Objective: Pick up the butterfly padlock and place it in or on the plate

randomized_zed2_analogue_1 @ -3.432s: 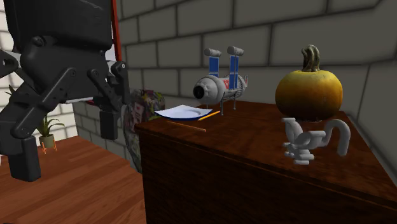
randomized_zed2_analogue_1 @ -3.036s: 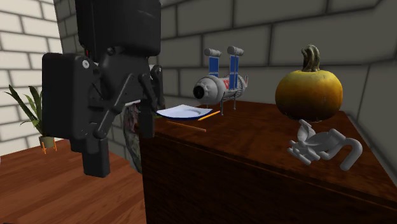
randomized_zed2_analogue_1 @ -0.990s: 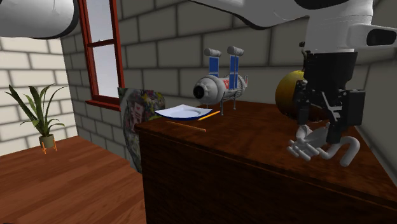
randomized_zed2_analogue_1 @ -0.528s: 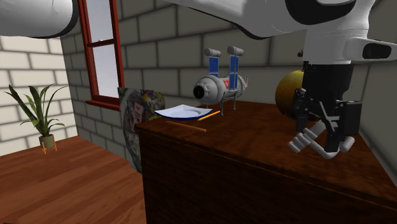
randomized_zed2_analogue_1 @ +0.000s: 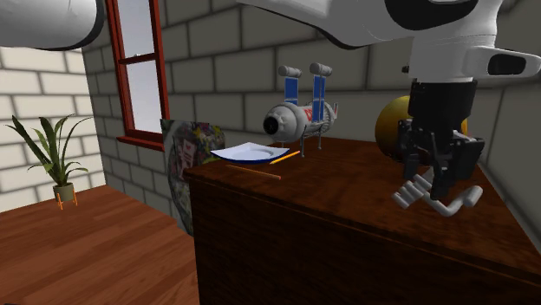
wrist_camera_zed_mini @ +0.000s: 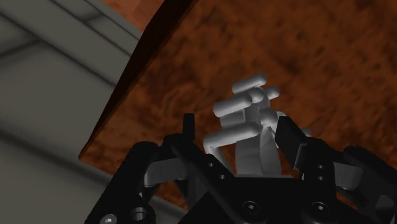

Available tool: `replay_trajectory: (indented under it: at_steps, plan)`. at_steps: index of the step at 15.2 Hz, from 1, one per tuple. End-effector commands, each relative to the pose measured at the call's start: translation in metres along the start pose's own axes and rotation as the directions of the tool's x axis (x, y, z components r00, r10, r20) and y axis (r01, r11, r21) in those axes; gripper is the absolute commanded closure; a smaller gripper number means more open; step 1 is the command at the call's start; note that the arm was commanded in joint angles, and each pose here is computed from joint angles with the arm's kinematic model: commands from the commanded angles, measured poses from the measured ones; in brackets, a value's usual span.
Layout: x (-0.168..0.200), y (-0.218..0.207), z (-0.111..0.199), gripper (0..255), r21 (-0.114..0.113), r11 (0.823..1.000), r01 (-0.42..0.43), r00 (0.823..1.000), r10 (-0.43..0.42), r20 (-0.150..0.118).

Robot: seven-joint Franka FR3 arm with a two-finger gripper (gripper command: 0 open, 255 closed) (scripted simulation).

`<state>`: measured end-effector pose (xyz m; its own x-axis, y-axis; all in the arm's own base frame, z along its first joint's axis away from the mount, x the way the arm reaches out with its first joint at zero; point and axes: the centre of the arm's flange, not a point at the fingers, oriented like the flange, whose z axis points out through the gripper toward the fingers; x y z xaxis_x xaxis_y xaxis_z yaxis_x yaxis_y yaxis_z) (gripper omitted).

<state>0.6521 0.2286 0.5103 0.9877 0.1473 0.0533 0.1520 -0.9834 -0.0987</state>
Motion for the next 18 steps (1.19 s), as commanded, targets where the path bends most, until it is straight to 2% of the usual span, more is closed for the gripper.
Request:
replay_trajectory:
  at_steps: [1,6,7,18]
  plan:
    - [0.001,0.009,0.016,255,-0.028,1.0,-0.006,1.0,0.007,0.024]
    - [0.005,0.019,0.026,255,-0.029,1.0,-0.006,1.0,0.006,0.024]
    - [0.003,0.01,0.013,255,-0.028,1.0,-0.007,1.0,0.007,0.024]
    - [0.006,0.005,-0.044,255,-0.028,1.0,-0.007,1.0,0.007,0.024]
